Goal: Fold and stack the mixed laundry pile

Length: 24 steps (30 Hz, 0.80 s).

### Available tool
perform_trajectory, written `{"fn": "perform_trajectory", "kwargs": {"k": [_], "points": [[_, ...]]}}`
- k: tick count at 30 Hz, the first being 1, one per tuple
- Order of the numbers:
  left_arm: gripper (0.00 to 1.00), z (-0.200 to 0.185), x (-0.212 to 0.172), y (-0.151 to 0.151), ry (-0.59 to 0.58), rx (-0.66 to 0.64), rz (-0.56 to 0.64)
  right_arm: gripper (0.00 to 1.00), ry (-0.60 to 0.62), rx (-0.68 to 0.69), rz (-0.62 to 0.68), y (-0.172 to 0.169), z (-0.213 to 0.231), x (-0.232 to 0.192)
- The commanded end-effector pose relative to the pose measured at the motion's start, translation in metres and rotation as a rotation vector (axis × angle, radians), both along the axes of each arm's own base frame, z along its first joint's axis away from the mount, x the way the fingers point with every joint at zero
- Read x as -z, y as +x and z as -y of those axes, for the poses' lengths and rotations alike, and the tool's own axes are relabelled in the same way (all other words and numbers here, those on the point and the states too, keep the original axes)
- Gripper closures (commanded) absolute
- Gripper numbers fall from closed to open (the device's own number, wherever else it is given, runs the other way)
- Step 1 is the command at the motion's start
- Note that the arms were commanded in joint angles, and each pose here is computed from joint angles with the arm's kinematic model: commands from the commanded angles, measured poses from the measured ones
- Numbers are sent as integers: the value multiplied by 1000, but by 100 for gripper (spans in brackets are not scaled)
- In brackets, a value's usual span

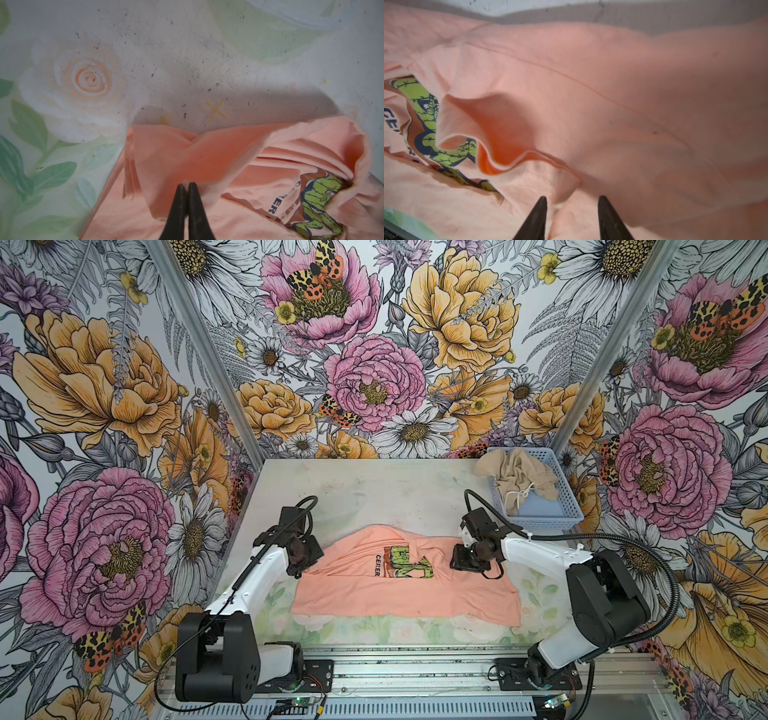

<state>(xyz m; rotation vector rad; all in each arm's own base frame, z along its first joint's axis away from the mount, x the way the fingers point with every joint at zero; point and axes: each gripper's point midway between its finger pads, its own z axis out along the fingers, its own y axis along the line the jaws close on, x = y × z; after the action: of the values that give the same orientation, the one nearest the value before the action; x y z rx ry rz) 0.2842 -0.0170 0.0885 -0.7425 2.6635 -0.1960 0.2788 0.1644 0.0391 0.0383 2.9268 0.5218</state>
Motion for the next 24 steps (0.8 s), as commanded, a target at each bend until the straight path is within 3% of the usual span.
{"fn": "perform_trajectory", "kwargs": {"k": [1, 13, 20, 24], "points": [[100, -1, -2, 4, 14, -13, 14, 59, 81, 44, 31, 9, -9, -4], [100, -1, 0, 1, 13, -16, 12, 68, 94, 80, 36, 17, -7, 6], [100, -2, 0, 0, 15, -18, 9, 77, 102, 82, 18, 13, -7, 11], [100, -1, 1, -1, 14, -16, 8, 88, 106, 89, 13, 11, -6, 12]]}}
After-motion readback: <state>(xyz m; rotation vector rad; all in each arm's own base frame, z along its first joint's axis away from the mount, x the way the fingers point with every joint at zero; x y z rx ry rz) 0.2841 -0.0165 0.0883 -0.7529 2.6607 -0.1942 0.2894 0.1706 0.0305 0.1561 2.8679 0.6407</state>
